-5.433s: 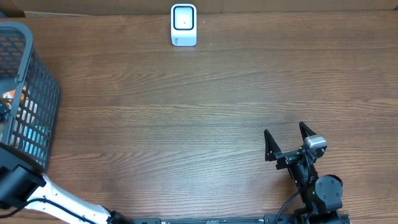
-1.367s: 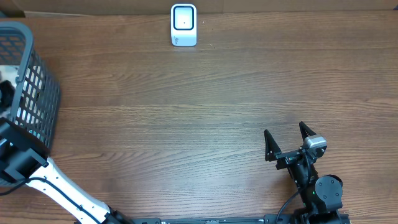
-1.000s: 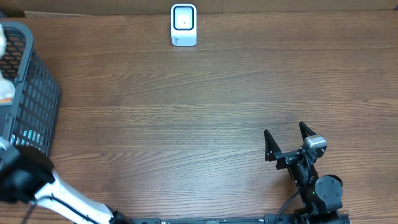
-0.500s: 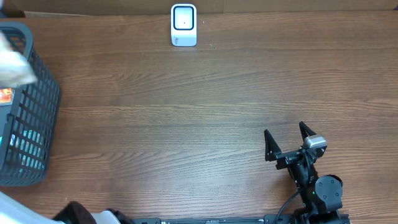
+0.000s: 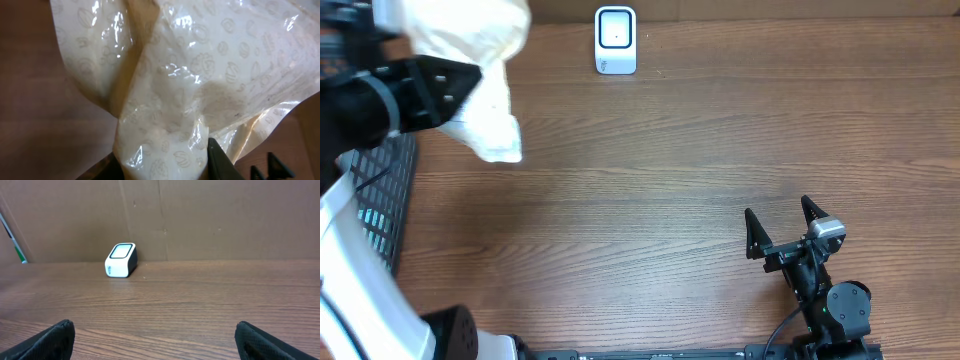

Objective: Scan the item barcode
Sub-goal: 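Lift the clear bag out and place it on the table center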

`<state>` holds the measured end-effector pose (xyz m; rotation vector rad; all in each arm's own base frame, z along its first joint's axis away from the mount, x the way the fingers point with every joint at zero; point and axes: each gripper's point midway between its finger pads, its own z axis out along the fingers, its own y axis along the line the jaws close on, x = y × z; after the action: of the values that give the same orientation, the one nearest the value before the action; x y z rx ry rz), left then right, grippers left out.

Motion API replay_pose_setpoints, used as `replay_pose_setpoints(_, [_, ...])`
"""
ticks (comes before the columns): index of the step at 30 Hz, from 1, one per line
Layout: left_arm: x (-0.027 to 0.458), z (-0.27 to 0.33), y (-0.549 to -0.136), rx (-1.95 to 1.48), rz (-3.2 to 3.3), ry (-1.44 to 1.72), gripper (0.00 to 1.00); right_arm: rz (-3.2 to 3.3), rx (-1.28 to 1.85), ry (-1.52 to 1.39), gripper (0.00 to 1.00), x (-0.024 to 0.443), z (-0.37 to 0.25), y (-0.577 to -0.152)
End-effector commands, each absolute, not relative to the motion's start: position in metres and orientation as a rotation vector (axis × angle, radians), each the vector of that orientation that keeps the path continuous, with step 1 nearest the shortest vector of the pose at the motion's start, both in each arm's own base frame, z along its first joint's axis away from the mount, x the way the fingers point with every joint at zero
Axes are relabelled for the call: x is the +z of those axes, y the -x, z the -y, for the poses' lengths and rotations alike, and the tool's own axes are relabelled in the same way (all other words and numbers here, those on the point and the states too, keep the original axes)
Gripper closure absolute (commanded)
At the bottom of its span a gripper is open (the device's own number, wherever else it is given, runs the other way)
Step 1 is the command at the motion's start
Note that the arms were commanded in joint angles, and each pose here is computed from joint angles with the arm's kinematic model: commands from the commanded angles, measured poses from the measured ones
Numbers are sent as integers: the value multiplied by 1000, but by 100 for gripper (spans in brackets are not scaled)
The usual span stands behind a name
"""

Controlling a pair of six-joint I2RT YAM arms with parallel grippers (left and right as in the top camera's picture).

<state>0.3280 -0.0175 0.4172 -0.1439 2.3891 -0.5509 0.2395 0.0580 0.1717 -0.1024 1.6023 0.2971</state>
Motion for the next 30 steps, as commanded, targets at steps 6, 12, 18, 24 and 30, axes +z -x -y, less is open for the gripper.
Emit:
replay_pose_setpoints(6, [310,13,-370,-190,-2747,340,96,-1596,300,107,0,170,-59,-239])
replay_pose_setpoints(12, [240,23,-386,-99,-2954,372,96,-1596,300,107,0,170,-59,-239])
replay_pose_setpoints(18, [192,26,-391,-71,-3089,420,96,-1596,300,107,0,170,-59,-239])
replay_pose_setpoints(24, [154,21,-383,-2,-3178,440,95,-1596,301,107,0,170,-59,-239])
replay_pose_setpoints(30, [121,48,-385,-121,-3203,427,96,-1596,300,107,0,170,-59,-239])
